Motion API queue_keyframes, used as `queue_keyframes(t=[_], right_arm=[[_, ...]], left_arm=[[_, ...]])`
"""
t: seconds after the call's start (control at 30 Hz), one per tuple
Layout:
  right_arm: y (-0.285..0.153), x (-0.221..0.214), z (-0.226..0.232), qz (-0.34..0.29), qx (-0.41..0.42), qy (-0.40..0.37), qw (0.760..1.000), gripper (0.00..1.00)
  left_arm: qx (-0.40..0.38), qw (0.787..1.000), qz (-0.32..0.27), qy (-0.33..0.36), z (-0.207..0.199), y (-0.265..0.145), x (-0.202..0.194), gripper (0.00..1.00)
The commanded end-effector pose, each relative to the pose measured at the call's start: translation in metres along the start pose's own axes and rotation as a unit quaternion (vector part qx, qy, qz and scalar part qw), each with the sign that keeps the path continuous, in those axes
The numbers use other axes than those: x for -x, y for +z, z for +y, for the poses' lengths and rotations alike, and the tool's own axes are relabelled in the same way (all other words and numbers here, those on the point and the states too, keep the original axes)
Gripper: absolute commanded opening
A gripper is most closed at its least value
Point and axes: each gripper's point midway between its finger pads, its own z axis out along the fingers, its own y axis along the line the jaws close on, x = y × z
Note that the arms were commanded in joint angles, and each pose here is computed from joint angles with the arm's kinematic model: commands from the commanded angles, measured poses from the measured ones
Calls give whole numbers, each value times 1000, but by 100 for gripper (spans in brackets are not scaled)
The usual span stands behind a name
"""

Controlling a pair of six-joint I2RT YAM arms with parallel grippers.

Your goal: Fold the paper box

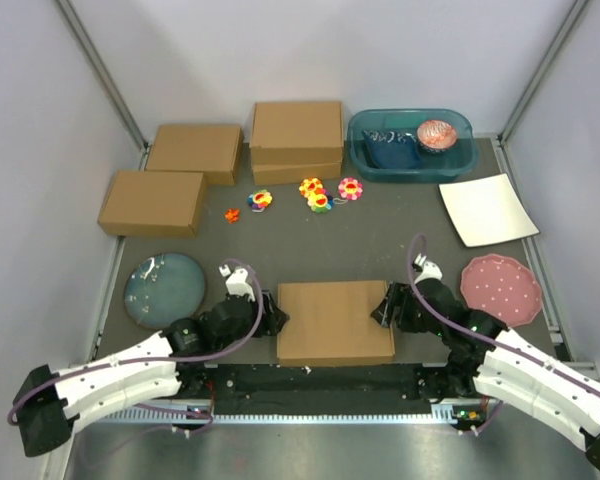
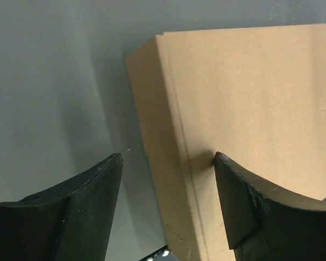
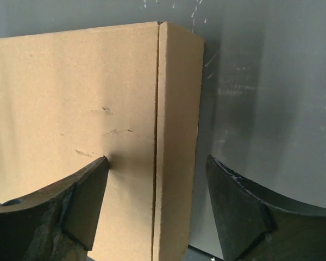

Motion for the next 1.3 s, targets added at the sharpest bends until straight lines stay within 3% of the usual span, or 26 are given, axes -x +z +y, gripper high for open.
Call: queue_keyframes(t=[0.0,0.13,0.17,0.27,0.5,0.73,0.8,0.9,0.93,0.97,1.03,1.27], right_arm=[[9,-5,8,-4,29,22,999,69],[19,8,10,-39,35,29,998,49],[23,9,8,-40,29,27,998,40],[32,28,13,-59,39,29,997,30],[70,65,7,-58,5,18,998,28],[96,104,-4,-75,-23,18,997,28],[97,112,-1,-78,-28,11,997,31],[83,130,8,-99,-26,2,995,55],[77,127,3,-92,-43,3,995,65],[64,136,4,-112,-51,6,992,68],[50,135,3,-116,-56,7,992,73],[-3,130,16,-172,-22,-17,985,76]], left_arm=[[-40,999,24,-22,-14,11,-15,72],[-72,997,-32,-19,-28,20,6,63],[-66,997,-36,-15,-27,23,9,61],[-52,997,-62,-6,-24,32,31,56],[-3,996,-91,-15,-1,64,100,52],[13,996,-80,-34,9,91,130,56],[27,996,-75,-40,12,92,137,59],[46,995,-80,-33,11,83,151,65],[89,992,-76,-37,25,75,149,68],[113,989,-78,-51,28,70,155,70],[144,986,-67,-56,33,63,157,72],[203,975,2,-89,43,41,133,70]])
